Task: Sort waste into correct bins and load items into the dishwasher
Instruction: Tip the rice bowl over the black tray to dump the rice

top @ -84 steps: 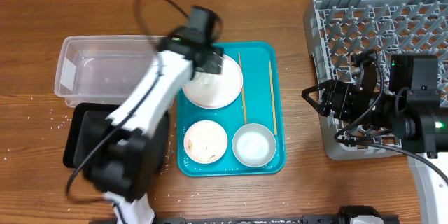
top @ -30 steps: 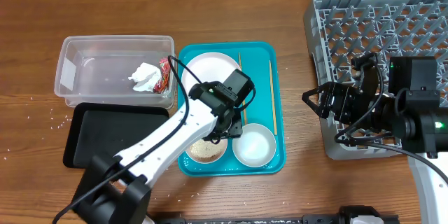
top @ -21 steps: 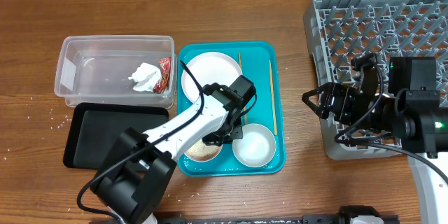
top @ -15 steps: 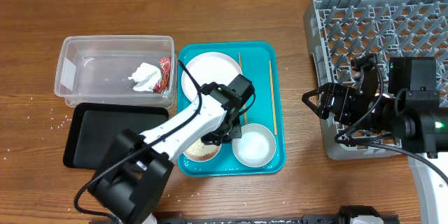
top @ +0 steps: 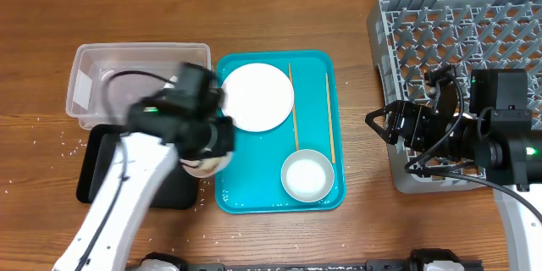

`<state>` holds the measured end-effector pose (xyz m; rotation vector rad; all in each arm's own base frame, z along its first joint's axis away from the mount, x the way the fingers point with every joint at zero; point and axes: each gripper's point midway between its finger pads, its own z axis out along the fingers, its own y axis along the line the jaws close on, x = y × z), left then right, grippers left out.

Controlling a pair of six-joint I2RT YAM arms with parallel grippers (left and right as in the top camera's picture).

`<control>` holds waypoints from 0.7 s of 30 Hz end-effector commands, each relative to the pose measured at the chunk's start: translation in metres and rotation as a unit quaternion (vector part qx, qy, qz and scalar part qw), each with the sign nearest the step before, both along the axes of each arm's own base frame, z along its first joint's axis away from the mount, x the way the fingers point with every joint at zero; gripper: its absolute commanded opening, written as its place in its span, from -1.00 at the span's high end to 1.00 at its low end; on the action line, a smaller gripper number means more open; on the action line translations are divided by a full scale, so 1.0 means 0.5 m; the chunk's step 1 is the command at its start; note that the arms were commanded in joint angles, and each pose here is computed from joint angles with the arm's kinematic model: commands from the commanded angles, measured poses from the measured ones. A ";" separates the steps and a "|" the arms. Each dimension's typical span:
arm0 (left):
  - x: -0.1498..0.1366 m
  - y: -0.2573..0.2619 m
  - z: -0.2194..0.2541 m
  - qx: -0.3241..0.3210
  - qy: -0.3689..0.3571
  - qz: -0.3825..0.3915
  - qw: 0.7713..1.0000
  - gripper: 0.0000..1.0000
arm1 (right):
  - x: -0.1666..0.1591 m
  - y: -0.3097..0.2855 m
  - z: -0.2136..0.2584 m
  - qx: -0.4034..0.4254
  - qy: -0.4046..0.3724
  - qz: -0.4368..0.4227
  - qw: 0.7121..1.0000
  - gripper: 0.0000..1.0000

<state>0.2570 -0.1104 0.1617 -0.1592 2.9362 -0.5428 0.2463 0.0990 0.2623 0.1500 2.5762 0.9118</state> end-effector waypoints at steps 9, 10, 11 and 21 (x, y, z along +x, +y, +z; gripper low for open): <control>0.031 0.172 0.043 -0.308 -0.044 0.038 0.950 0.92 | 0.002 0.002 0.014 -0.002 -0.012 0.004 1.000 -0.72; 0.035 0.179 0.038 -0.327 -0.046 0.043 0.943 0.92 | 0.002 0.002 0.014 -0.001 -0.012 0.004 1.000 -0.72; 0.039 0.186 0.034 -0.342 -0.047 0.049 0.937 0.92 | 0.002 0.002 0.013 -0.001 -0.012 0.004 1.000 -0.72; 0.046 0.265 0.005 -0.465 -0.081 0.116 0.874 0.92 | -0.003 0.002 0.010 -0.001 -0.005 0.004 1.000 -0.72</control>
